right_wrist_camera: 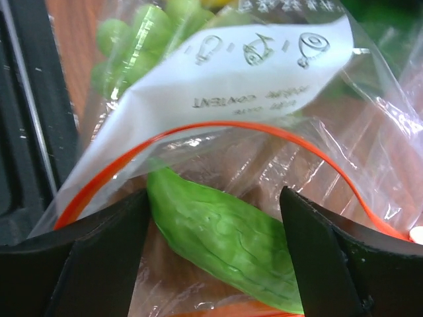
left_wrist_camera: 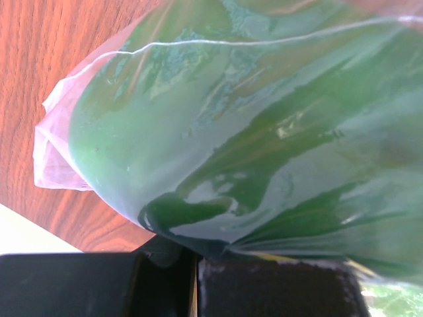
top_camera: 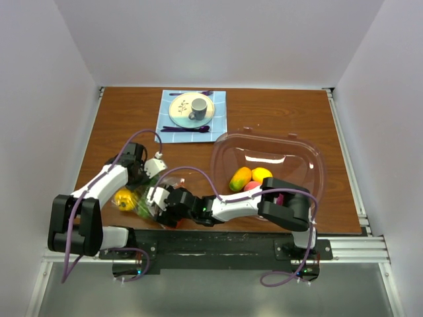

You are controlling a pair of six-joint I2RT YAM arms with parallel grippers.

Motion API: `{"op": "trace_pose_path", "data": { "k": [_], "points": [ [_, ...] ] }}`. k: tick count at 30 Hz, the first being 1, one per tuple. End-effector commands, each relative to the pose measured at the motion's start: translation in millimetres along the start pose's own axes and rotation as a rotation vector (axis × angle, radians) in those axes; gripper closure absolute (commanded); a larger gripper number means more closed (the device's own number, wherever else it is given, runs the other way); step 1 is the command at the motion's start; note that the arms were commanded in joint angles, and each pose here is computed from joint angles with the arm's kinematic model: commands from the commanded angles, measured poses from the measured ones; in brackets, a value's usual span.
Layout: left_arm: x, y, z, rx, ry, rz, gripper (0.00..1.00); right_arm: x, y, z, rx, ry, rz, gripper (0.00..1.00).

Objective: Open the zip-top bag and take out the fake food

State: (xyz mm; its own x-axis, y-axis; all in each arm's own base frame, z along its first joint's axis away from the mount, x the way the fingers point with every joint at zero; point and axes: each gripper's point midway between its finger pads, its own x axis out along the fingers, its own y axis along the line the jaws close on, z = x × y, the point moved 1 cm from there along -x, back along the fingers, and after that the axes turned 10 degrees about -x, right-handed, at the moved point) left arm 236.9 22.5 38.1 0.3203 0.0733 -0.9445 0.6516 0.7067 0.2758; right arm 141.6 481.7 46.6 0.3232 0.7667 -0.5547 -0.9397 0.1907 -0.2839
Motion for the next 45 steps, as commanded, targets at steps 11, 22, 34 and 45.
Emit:
{"op": "trace_pose_path", "data": {
  "k": [11, 22, 34, 45],
  "points": [
    [9.0, -24.6, -20.1, 0.012, 0.050, -0.086, 1.00, -20.6, -10.5, -42.6, 0.060, 0.176, -0.047, 0.98],
    [-37.7, -28.3, 31.0, -0.077, -0.110, -0.243, 1.00, -94.3, -76.6, 39.1, 0.173, -0.011, -0.317, 1.00],
    [-131.2, -36.7, 77.8, -0.076, -0.304, -0.381, 1.00, -209.7, -198.5, 40.9, 0.404, -0.073, -0.894, 1.00],
    [-133.0, -50.2, 70.7, -0.090, -0.270, -0.390, 1.00, -252.9, -240.1, -63.9, 0.509, 0.259, -1.218, 0.89]
  ]
}}
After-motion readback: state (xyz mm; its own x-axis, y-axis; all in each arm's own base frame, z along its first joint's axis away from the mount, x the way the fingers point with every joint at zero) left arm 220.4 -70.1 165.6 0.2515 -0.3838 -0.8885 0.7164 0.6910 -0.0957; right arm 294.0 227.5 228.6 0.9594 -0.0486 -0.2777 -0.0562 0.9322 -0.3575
